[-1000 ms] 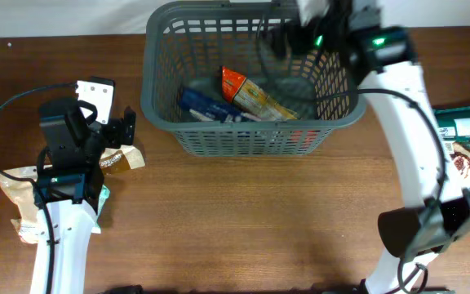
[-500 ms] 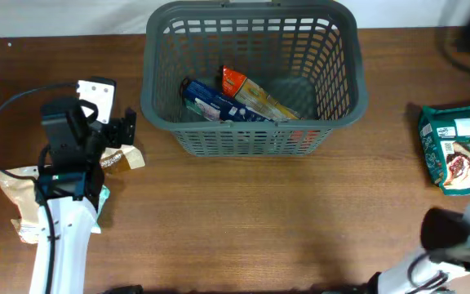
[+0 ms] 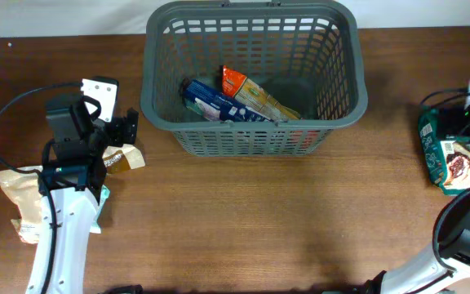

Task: Pack container
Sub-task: 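Reach the right gripper to the green Nescafe pouch and grasp it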

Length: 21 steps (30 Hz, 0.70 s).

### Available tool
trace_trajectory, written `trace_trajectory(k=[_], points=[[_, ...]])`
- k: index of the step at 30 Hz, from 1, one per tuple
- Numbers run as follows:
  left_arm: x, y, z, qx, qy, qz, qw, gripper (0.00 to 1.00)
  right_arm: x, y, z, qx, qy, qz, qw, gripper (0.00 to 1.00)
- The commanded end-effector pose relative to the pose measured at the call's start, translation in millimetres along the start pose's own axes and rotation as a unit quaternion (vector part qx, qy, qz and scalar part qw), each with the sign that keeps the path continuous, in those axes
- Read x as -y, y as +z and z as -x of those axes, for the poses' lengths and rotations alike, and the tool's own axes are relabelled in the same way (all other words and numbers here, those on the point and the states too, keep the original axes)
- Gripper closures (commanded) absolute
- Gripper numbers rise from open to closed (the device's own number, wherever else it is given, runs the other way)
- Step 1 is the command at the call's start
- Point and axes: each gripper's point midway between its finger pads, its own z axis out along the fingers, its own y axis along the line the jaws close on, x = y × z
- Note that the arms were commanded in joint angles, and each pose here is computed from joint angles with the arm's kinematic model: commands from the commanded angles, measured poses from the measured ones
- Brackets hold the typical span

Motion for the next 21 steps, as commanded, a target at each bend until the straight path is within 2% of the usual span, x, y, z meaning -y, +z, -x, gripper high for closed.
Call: trace_trajectory(k=[1, 10, 21], points=[[-0.1, 1.9, -2.1, -0.002, 0.005, -0.001, 1.0, 0.01, -18.1, 26.7, -11.4, -0.009, -0.121, 0.024, 0.992, 0.01], [0.4, 1.9, -3.6, -0.005, 0.005, -0.002, 1.0, 0.01, -40.5, 88.2, -37.3, -0.011, -0.207, 0.014, 0.978, 0.01], [3.6, 1.6, -12.9, -0.024, 0.004, -0.009, 1.0, 0.01, -70.7, 149.3, -66.9, -0.005, -0.2, 0.024, 0.979, 0.01]])
